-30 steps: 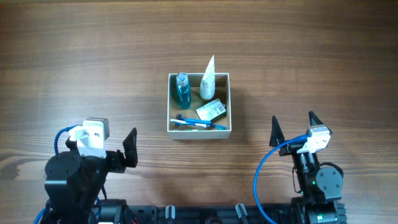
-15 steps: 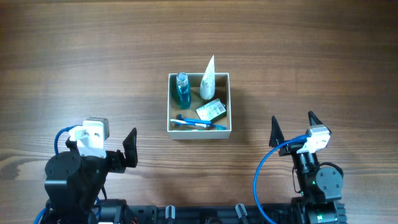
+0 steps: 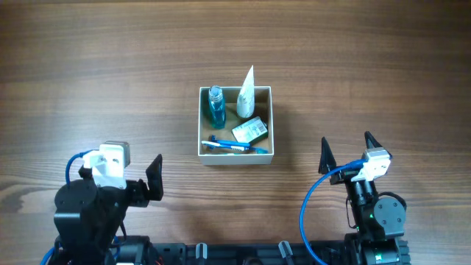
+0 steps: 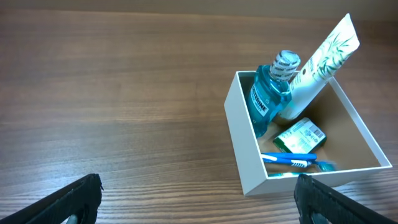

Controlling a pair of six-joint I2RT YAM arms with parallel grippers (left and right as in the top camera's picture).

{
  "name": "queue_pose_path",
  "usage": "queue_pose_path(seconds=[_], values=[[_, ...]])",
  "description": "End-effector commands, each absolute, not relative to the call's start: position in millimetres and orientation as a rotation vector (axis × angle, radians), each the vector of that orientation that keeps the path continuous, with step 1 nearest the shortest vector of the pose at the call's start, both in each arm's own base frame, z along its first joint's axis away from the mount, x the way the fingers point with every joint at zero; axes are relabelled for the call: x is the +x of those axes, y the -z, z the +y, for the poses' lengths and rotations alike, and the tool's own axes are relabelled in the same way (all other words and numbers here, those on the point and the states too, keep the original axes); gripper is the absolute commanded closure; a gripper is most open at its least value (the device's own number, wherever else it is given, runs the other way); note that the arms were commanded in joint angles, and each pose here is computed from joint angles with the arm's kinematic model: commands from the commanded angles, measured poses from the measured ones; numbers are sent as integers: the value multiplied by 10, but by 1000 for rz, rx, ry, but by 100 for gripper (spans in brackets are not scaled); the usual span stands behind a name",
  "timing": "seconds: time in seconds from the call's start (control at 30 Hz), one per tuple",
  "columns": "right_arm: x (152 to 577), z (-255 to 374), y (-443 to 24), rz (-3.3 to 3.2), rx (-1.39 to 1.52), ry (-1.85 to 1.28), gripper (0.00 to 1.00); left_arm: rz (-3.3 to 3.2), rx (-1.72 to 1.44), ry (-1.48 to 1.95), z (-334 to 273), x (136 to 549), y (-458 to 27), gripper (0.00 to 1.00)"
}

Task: Pack container

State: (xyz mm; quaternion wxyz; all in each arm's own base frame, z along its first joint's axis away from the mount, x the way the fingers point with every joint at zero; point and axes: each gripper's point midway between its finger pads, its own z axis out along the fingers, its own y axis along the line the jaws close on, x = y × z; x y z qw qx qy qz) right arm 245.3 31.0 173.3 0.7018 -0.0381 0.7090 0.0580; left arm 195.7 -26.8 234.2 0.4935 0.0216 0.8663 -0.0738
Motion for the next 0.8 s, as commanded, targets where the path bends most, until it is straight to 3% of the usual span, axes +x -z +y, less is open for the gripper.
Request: queue_pose_path(seconds=[0.0,0.27,0.53,0.77], values=[[2443,347,-1756,1567,-101,-146,0,2092,95,253,-391,1869,-2210,0],[2443,347,-1756,1567,-101,-146,0,1945,25,361,-486,2070,-1637,0],[2443,347,-1756,1567,-101,-146,0,1569,-27,257,-301,2444,-1808,0],[2443,347,-1756,1567,-101,-146,0,1657,-81,232,-231,2453,-1546,0]])
